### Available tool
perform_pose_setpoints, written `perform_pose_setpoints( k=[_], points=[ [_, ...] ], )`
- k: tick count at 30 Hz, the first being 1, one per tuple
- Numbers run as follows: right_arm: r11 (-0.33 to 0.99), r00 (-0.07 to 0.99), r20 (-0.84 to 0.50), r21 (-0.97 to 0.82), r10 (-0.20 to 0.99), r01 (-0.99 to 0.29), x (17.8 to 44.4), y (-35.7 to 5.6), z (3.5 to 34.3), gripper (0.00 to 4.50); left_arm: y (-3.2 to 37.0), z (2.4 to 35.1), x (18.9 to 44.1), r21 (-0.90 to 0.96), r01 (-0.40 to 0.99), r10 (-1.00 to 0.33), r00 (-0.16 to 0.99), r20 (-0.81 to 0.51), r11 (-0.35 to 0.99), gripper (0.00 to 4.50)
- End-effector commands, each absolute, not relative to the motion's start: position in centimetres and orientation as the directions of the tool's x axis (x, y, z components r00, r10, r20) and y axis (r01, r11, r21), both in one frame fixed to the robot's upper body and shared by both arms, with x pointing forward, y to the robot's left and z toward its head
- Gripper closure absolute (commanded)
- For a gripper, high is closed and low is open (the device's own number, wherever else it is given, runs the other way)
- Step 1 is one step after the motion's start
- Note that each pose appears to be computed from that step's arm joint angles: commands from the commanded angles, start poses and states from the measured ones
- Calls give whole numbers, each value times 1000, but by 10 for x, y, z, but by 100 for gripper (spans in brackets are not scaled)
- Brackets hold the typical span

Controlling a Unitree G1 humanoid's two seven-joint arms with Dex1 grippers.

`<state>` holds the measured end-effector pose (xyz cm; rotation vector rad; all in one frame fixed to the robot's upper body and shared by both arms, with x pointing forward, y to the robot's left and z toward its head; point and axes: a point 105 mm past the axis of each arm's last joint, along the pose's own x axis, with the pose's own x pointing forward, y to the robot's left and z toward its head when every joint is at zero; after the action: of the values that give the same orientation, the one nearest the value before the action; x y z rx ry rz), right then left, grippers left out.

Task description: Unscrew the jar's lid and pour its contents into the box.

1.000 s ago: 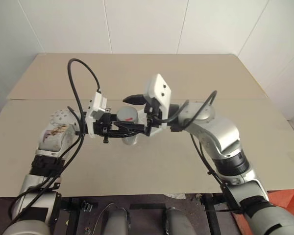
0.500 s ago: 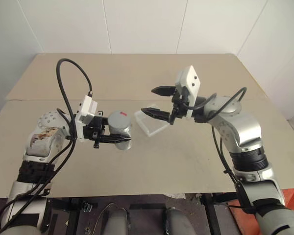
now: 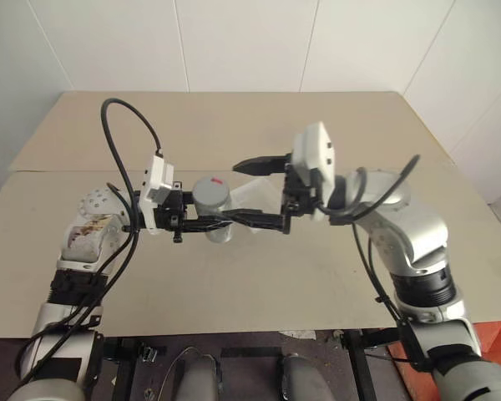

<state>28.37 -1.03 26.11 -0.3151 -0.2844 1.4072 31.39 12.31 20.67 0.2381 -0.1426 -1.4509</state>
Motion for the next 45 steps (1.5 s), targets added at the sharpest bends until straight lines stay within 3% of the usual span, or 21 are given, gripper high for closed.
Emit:
perform_pose_setpoints(
  k=[1,7,13,45],
  points=[
    [139,140,27,-420,990,-897,281,5,273,10,120,214,315,287,953,-993,111,-42,94,258],
    [212,222,26,-420,975,-882,298,24,272,10,118,214,314,287,954,-994,97,-41,81,258],
    [220,225,35,-399,974,-890,305,27,271,10,120,215,312,289,954,-995,94,-42,78,258],
    [268,273,43,-382,961,-884,311,-28,269,10,131,215,303,284,956,-993,93,-72,69,258]
  ],
)
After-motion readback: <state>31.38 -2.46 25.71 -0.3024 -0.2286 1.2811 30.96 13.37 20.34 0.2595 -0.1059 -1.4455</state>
